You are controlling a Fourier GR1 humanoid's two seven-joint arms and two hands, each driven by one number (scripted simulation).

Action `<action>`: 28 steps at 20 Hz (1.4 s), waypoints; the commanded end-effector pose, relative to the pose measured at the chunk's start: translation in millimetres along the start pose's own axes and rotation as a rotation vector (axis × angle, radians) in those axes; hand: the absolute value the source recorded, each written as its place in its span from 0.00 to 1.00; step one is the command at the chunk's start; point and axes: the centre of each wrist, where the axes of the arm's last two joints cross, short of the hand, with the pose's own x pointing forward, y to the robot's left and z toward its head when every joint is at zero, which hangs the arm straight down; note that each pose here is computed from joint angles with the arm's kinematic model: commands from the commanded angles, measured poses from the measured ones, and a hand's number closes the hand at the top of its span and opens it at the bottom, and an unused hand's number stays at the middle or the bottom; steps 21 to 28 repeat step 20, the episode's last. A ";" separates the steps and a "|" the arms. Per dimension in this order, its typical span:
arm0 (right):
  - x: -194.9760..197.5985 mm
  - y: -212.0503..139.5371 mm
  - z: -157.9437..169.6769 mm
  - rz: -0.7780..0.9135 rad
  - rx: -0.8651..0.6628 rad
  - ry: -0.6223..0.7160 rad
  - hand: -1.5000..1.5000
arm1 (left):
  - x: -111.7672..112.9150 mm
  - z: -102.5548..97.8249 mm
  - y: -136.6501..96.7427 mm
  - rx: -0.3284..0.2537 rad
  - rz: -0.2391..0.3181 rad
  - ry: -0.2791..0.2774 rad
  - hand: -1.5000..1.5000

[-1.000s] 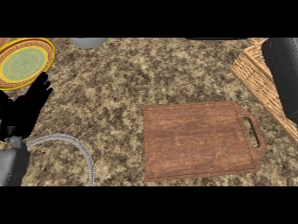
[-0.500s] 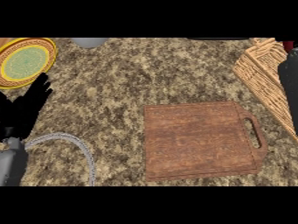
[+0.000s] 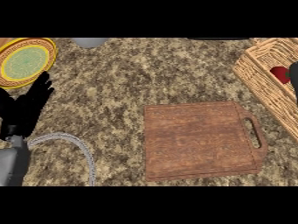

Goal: Pick the tomato from the cutting board and place it in the basket

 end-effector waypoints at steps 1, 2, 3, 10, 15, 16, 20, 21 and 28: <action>-0.6 -18.8 -12.7 -0.191 -0.127 0.102 0.00 | -9.0 4.6 5.8 -0.003 0.006 0.021 0.50; 8.3 -30.4 -18.3 -0.225 -0.144 0.124 0.00 | -3.8 8.1 6.6 0.011 0.019 0.014 0.50; -8.5 -27.2 -19.4 -0.272 -0.185 0.139 0.00 | 0.0 5.9 7.1 0.015 -0.001 0.004 0.50; -51.0 -94.0 -19.8 -0.343 -0.180 0.190 0.00 | -14.4 10.5 21.0 0.063 0.002 0.033 0.50; -106.7 -132.6 9.5 -0.297 -0.050 0.227 0.00 | -12.4 16.8 38.6 0.061 -0.005 0.034 0.50; -101.2 -152.3 9.8 -0.317 -0.034 0.211 0.00 | -15.6 16.7 18.7 0.078 0.013 0.023 0.50; -128.7 -203.4 16.3 -0.318 0.011 0.192 0.00 | -1.9 11.1 21.1 0.040 0.006 0.032 0.50; -128.7 -203.4 16.3 -0.318 0.011 0.192 0.00 | -1.9 11.1 21.1 0.040 0.006 0.032 0.50; -128.7 -203.4 16.3 -0.318 0.011 0.192 0.00 | -1.9 11.1 21.1 0.040 0.006 0.032 0.50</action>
